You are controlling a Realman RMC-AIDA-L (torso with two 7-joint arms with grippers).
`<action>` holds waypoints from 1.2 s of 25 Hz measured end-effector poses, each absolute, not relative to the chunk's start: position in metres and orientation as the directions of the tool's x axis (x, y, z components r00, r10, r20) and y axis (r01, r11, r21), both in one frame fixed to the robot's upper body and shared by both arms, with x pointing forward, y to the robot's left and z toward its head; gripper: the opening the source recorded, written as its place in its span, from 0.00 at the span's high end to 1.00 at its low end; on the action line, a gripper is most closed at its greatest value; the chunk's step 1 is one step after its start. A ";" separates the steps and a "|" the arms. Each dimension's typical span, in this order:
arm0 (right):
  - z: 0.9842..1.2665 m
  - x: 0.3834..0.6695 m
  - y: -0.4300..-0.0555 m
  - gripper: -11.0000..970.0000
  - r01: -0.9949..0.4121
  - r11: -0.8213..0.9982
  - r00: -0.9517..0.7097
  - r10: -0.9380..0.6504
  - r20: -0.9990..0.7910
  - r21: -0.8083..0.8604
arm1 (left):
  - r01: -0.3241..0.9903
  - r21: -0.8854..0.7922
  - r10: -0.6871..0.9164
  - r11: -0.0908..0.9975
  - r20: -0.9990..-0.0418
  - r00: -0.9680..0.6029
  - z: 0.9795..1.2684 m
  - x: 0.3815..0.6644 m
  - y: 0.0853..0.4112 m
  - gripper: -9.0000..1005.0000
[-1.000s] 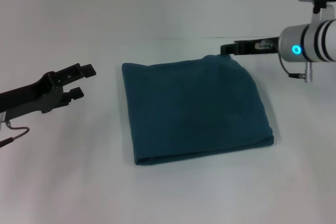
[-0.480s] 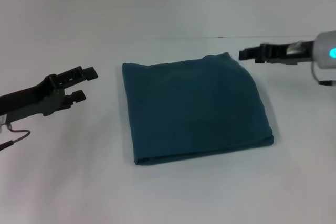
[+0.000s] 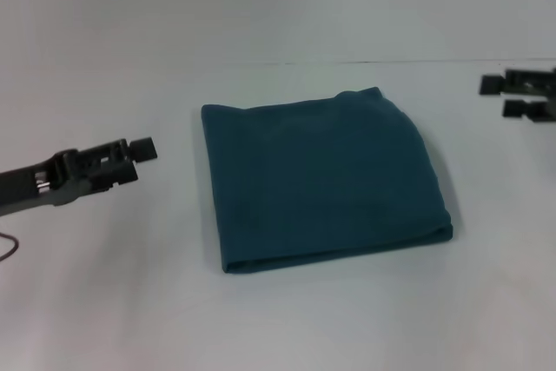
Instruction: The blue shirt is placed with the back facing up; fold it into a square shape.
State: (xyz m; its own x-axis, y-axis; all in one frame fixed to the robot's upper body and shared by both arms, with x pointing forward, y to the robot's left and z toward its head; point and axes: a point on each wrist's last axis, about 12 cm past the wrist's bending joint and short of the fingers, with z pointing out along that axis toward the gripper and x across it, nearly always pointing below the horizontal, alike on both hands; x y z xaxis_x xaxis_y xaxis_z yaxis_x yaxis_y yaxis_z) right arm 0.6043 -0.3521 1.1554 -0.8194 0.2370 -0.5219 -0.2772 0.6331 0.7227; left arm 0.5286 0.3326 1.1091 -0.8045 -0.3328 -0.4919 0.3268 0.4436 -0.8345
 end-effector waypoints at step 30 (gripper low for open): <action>1.148 0.575 -0.359 0.03 -0.291 0.543 -0.859 0.213 -0.465 0.787 | -0.203 -0.918 -0.481 0.341 0.015 -0.877 1.025 0.518 0.258 0.06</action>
State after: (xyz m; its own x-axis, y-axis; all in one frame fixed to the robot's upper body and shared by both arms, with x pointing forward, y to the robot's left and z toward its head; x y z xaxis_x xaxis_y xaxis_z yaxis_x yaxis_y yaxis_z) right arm 0.5748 -0.3590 1.1482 -0.8595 0.2127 -0.4648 -0.2914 0.5432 0.7874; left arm 0.5180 0.2583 1.0254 -0.8766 -0.4809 0.0154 -0.2032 0.3411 -0.9178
